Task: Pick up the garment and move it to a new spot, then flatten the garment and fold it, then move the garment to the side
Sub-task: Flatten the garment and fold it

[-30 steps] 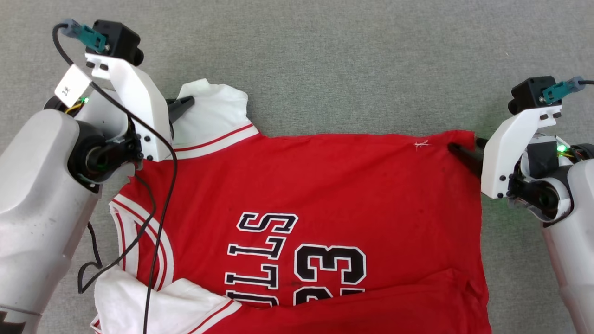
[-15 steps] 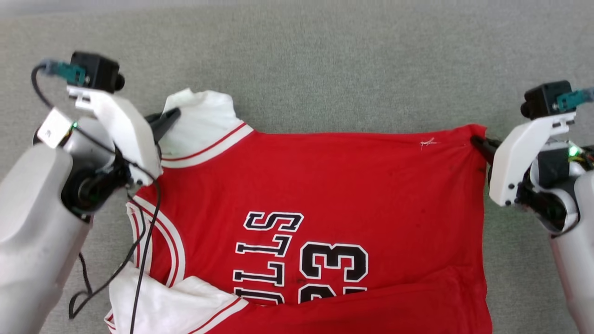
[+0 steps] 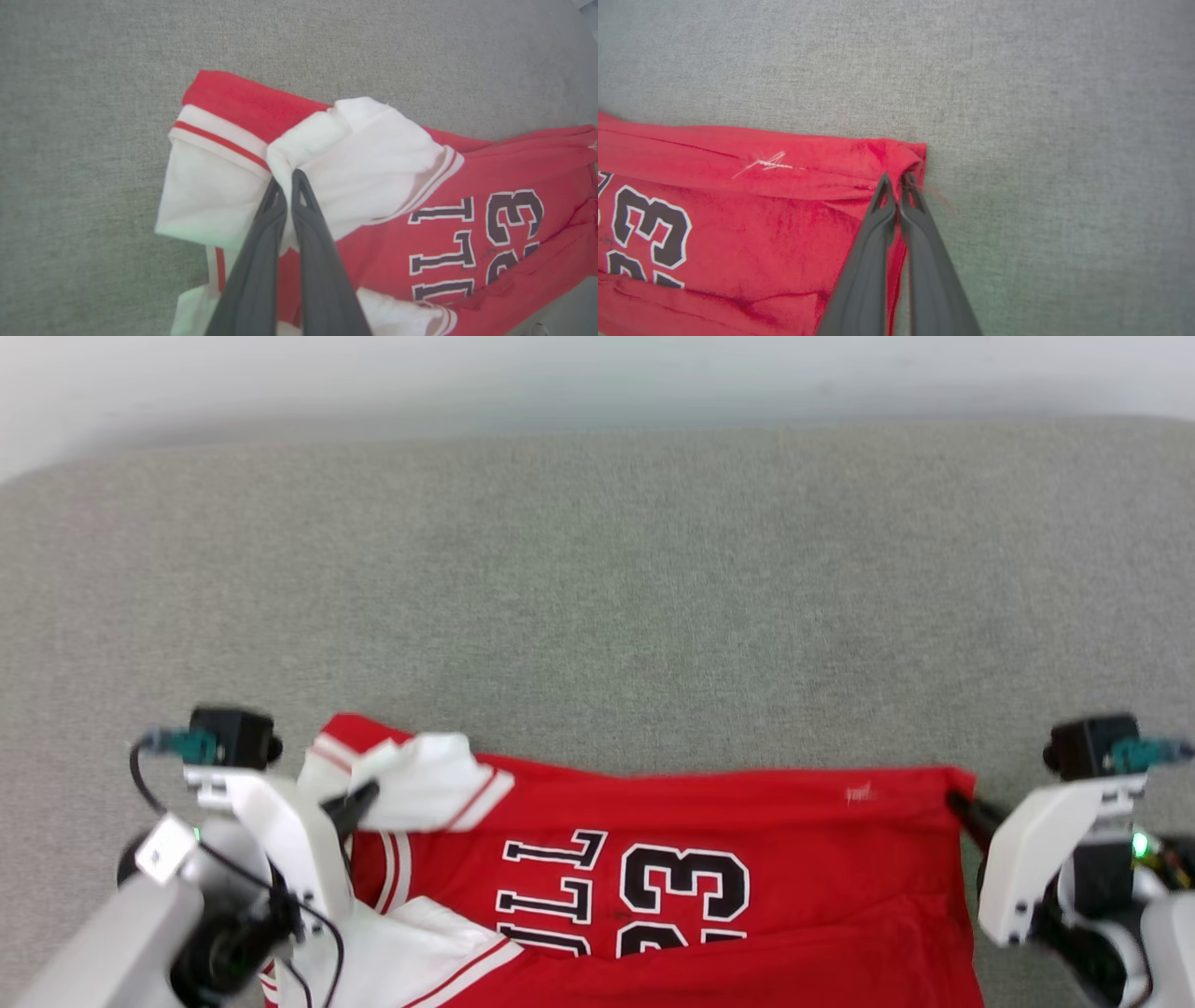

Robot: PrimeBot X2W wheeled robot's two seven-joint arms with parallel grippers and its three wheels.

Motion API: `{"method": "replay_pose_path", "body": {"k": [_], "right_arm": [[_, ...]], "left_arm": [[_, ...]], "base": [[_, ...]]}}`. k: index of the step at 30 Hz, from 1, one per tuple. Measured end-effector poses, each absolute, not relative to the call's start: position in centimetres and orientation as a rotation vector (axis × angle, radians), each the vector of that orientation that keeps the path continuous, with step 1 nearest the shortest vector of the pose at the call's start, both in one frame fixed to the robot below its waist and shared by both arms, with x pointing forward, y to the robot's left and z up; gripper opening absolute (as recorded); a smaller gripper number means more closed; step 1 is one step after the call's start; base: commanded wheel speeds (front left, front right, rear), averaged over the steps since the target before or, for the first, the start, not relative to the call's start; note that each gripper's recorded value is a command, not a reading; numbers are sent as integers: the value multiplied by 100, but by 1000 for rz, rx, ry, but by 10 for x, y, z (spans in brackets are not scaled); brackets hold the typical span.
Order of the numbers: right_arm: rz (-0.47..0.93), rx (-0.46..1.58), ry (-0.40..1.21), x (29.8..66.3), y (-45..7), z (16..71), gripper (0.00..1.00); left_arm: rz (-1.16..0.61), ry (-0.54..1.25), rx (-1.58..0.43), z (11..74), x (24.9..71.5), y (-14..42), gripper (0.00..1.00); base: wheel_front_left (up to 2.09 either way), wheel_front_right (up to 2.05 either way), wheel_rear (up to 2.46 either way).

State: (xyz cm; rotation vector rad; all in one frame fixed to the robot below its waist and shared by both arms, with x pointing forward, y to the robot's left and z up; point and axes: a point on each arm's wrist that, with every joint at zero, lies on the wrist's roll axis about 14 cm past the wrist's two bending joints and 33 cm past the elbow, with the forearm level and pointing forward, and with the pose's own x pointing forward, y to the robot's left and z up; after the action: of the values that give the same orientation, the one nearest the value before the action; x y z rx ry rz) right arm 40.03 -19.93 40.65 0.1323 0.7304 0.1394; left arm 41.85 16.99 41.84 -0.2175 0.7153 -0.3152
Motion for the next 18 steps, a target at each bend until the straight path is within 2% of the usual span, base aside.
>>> {"method": "replay_pose_path", "body": {"k": [8,14,15,16,17,18], "right_arm": [[115,195,787,353,-193,390,0],[94,234,830,328,-190,375,0],[92,240,827,326,-189,374,36],[89,250,831,324,-188,372,100],[86,260,832,321,-187,370,100],[82,265,830,319,-187,369,100]], "left_arm": [[-220,794,-324,395,357,176,0],[-183,819,-382,383,336,174,0],[-181,827,-391,381,334,172,0],[-183,829,-399,379,332,169,9],[-179,828,-403,378,331,169,34],[-178,830,-410,376,330,167,54]], "base": [[0,0,0],[0,0,0],[0,0,0],[0,0,0],[0,0,0],[0,0,0]]}}
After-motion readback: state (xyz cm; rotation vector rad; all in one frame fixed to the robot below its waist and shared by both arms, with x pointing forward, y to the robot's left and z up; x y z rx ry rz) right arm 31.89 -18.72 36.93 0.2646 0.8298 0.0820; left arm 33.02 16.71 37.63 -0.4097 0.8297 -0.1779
